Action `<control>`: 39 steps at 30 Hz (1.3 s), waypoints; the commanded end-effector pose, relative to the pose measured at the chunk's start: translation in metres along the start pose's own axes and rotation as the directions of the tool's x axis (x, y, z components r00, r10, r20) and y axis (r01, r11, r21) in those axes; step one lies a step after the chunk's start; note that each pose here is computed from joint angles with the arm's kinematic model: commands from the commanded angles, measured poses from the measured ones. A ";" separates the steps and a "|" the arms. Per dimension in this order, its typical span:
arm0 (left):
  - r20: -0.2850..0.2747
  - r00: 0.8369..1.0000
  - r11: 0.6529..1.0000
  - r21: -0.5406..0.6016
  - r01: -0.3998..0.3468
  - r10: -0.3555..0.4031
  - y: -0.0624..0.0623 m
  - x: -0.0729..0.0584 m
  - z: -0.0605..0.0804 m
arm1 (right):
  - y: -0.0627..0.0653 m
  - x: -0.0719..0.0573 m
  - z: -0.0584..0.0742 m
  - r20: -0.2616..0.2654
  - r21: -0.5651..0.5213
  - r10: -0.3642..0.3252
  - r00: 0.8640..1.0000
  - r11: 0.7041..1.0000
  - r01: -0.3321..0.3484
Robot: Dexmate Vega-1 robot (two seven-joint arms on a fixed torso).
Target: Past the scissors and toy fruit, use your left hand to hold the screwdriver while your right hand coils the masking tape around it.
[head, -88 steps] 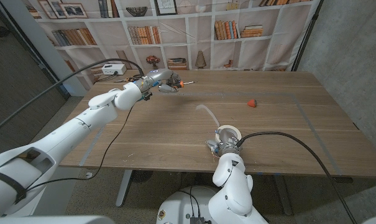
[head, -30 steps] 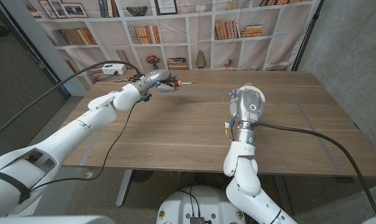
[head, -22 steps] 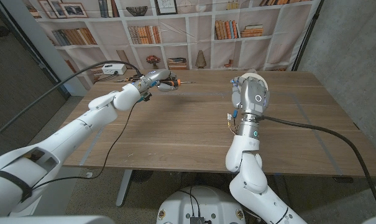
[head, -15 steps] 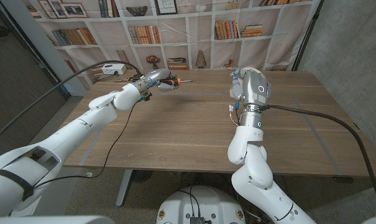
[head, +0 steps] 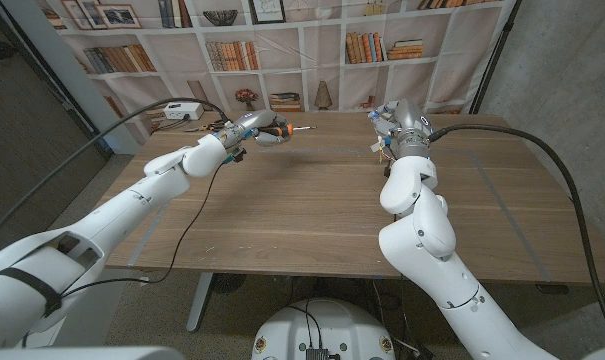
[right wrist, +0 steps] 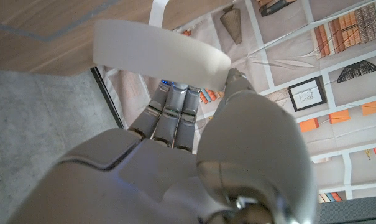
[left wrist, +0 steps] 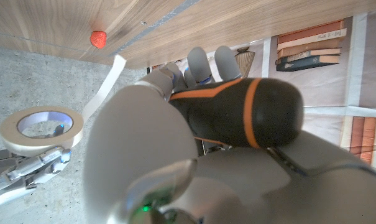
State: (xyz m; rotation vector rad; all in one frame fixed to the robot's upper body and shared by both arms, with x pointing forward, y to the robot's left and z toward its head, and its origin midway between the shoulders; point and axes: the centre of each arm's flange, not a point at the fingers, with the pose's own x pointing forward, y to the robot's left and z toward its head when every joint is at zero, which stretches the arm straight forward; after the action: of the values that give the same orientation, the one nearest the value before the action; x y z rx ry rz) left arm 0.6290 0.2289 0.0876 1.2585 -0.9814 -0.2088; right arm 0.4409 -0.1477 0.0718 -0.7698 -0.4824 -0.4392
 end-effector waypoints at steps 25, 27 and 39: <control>0.056 0.998 0.999 -0.039 0.013 -0.011 0.004 0.012 0.028 | 0.012 0.067 0.020 0.228 0.730 0.212 0.950 0.608 -0.311; 0.054 0.998 0.999 -0.038 0.016 -0.014 0.004 0.012 0.029 | 0.013 0.068 0.022 0.243 0.744 0.194 0.951 0.592 -0.310; -0.011 1.000 1.000 -0.013 0.003 -0.003 0.002 0.010 0.035 | 0.016 0.060 0.031 0.309 0.789 0.087 0.947 0.533 -0.307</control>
State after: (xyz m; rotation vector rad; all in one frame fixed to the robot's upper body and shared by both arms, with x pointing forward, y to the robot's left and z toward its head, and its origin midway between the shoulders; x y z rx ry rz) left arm 0.6150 0.2041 0.0955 1.2347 -0.9967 -0.2528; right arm 0.4969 -0.1297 0.1139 -0.0492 -0.6215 0.1303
